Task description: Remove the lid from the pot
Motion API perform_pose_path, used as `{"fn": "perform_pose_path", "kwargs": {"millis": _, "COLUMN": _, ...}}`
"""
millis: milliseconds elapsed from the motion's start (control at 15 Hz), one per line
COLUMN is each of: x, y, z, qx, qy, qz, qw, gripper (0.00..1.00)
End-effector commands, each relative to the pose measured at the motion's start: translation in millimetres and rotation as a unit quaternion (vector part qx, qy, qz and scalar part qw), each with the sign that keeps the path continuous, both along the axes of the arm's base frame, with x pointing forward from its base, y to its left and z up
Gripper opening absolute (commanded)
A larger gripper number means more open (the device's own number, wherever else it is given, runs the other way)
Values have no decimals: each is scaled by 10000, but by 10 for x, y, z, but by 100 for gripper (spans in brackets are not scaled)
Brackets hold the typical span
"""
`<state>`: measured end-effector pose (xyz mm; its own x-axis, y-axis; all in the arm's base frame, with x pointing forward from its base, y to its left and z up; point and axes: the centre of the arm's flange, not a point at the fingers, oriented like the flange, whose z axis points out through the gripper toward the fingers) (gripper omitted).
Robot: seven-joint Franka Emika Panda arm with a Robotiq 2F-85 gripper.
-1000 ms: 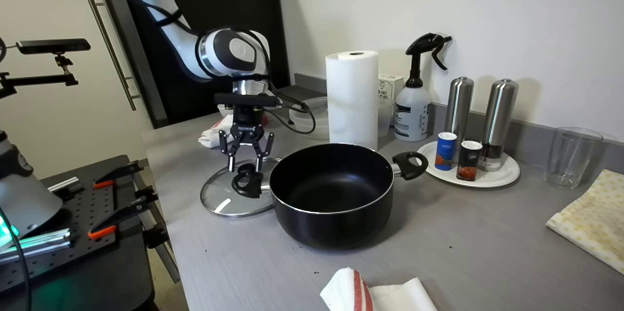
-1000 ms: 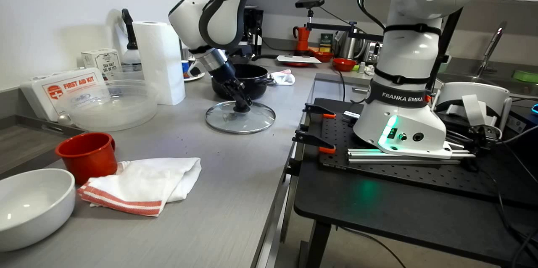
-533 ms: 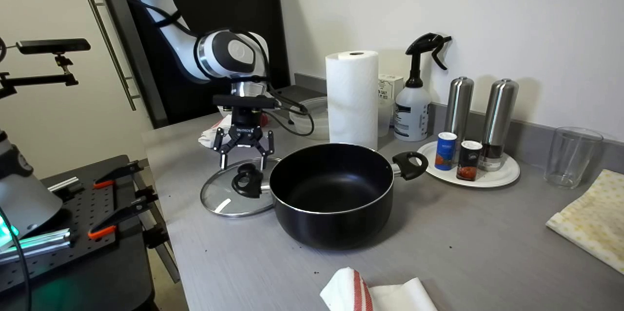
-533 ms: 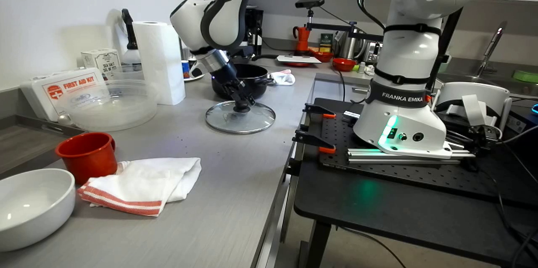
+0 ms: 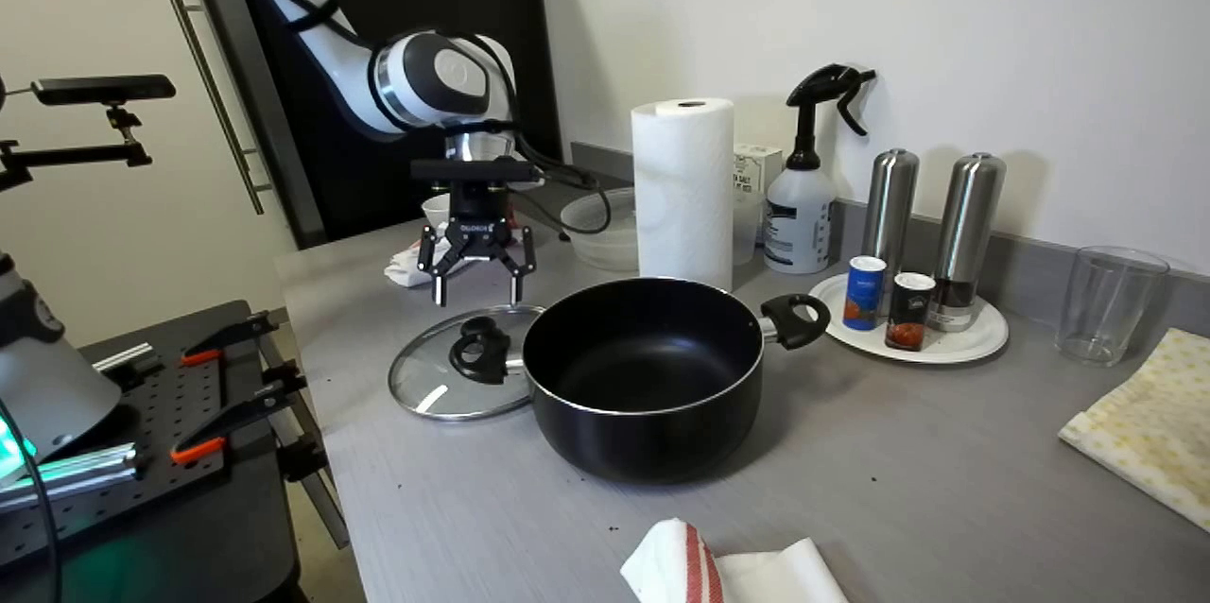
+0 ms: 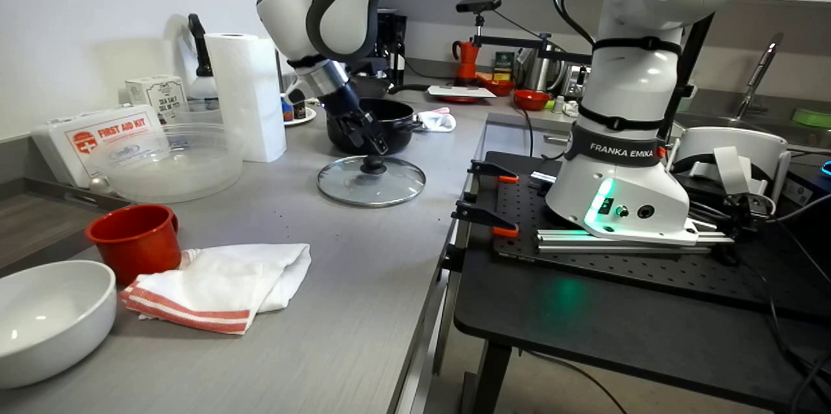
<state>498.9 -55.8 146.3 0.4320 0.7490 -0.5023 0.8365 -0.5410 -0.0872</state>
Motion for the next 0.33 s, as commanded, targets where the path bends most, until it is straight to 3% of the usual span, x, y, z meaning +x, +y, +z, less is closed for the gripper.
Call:
{"fn": "perform_pose_path", "kwargs": {"millis": 0, "x": 3, "y": 22, "z": 91, "qx": -11, "qy": -69, "qz": 33, "qw": 10000, "gripper": 100}}
{"fn": "perform_pose_path", "kwargs": {"millis": 267, "x": -42, "y": 65, "z": 291, "qx": -26, "qy": -197, "qz": 83, "qw": 9998, "gripper": 100}}
